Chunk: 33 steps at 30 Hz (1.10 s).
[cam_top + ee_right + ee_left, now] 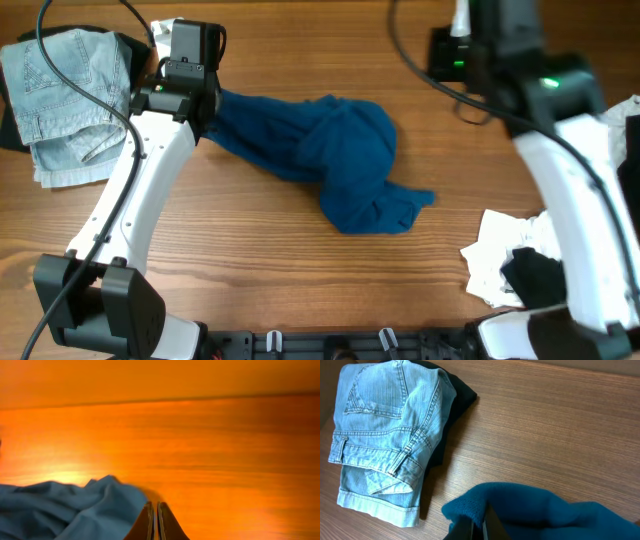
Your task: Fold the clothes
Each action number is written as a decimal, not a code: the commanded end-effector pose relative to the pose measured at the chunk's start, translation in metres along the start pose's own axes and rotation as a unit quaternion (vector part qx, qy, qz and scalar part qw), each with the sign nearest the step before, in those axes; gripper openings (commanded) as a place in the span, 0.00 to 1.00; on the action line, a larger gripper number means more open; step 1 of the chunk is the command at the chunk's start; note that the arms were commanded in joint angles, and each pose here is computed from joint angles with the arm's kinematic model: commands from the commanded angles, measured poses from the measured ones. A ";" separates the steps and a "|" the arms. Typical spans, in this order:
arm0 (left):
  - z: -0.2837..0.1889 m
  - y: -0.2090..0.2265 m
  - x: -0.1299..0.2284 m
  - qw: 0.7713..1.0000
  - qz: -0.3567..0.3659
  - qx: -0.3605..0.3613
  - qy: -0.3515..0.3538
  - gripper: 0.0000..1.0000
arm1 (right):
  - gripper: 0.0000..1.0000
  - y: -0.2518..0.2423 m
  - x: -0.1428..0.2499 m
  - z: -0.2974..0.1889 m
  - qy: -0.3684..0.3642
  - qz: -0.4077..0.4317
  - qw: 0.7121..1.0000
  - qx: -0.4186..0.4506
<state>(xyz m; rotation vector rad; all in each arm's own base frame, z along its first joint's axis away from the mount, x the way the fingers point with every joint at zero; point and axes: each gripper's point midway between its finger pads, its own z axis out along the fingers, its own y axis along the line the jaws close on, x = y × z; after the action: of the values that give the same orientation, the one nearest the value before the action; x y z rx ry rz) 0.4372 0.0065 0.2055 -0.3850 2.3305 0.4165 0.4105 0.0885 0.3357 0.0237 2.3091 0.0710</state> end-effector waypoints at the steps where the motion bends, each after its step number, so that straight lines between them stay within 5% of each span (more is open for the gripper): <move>1: -0.003 -0.001 -0.005 1.000 -0.006 0.004 -0.005 0.04 | 0.04 -0.002 0.009 -0.014 0.029 -0.008 0.998 -0.048; 7: -0.003 -0.001 -0.005 1.000 -0.007 0.004 -0.005 0.04 | 0.05 0.031 0.081 0.027 0.205 -0.002 0.971 -0.125; 9: -0.003 -0.001 -0.005 1.000 -0.007 0.004 -0.005 0.04 | 0.43 0.042 0.095 0.044 0.241 0.000 0.960 -0.144; 11: -0.003 -0.001 -0.005 1.000 -0.007 0.004 -0.005 0.04 | 0.66 0.055 0.110 0.060 0.274 -0.002 0.947 -0.169; 19: -0.003 -0.001 -0.005 1.000 -0.007 0.004 -0.005 0.04 | 0.68 0.088 0.171 0.115 0.385 -0.006 0.901 -0.200; 28: -0.003 -0.001 -0.007 1.000 -0.009 0.005 -0.010 0.04 | 0.74 0.155 0.202 0.111 0.389 -0.083 0.890 -0.223; 33: -0.003 -0.001 -0.007 1.000 -0.009 0.005 -0.009 0.04 | 0.69 0.171 0.214 0.108 0.404 -0.085 0.876 -0.248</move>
<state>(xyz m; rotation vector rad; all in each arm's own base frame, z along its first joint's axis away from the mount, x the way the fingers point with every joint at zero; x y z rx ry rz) 0.4380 0.0063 0.2062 -0.3860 2.3260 0.4141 0.3479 0.2670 0.1257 -0.5799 2.9994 0.6378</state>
